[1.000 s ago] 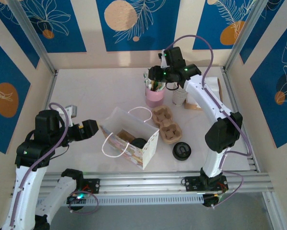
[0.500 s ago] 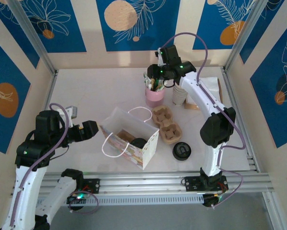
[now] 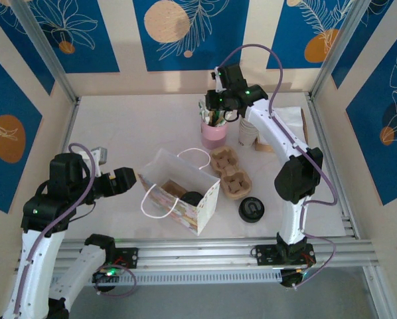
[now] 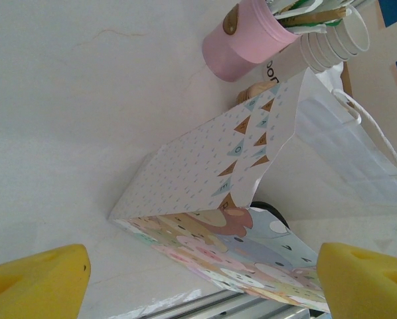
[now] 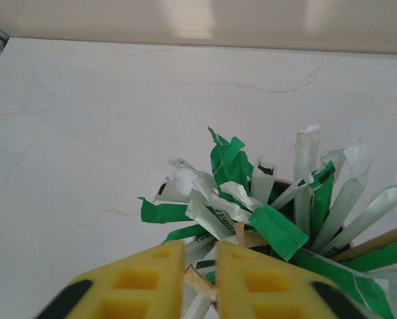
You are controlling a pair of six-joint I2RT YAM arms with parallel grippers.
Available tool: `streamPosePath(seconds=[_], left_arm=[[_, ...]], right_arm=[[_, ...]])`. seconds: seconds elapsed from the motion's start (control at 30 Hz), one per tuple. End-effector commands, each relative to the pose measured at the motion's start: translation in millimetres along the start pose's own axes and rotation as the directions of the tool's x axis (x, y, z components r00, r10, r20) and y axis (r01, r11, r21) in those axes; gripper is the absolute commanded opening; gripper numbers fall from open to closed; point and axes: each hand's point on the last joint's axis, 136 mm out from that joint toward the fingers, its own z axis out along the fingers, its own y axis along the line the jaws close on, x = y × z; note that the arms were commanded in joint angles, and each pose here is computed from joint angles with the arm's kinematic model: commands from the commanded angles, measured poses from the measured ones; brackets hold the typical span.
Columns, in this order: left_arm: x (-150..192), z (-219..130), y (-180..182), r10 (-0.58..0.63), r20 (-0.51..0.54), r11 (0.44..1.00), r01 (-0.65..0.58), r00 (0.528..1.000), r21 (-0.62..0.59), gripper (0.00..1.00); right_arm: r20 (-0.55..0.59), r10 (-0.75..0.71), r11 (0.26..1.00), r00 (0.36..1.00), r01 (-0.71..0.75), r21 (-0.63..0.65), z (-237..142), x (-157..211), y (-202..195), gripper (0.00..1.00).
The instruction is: Pack the takeout coffee
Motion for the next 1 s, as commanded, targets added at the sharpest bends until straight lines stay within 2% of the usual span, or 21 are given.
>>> streamPosePath(seconds=[0.0,0.1,0.3,0.43,0.7,0.97], left_arm=[[6,2,1,-0.009,-0.022,1.000,0.009,1.000,0.002,0.88],[5,2,0,-0.007,-0.020,1.000,0.007,1.000,0.003,0.88],[4,2,0,-0.003,-0.019,1.000,0.003,1.000,0.006,0.88],[4,2,0,-0.003,-0.018,1.000,0.003,1.000,0.005,0.88],[3,6,0,-0.009,-0.030,1.000,0.009,1.000,0.007,0.88],[2,7,0,-0.009,-0.030,1.000,0.009,1.000,0.007,0.88]], right_arm=[[0.007,-0.013,1.000,1.000,0.013,0.014,-1,-5,2,0.14],[0.011,-0.016,1.000,1.000,0.015,0.027,-2,-6,0,0.07],[0.002,-0.025,0.999,1.000,0.025,0.021,-3,-4,2,0.07],[0.007,-0.018,1.000,1.000,0.018,0.025,-7,-6,1,0.12],[0.016,-0.017,1.000,1.000,0.017,-0.023,-8,-9,12,0.34],[-0.009,-0.042,0.999,0.999,0.042,0.025,4,0,5,0.35]])
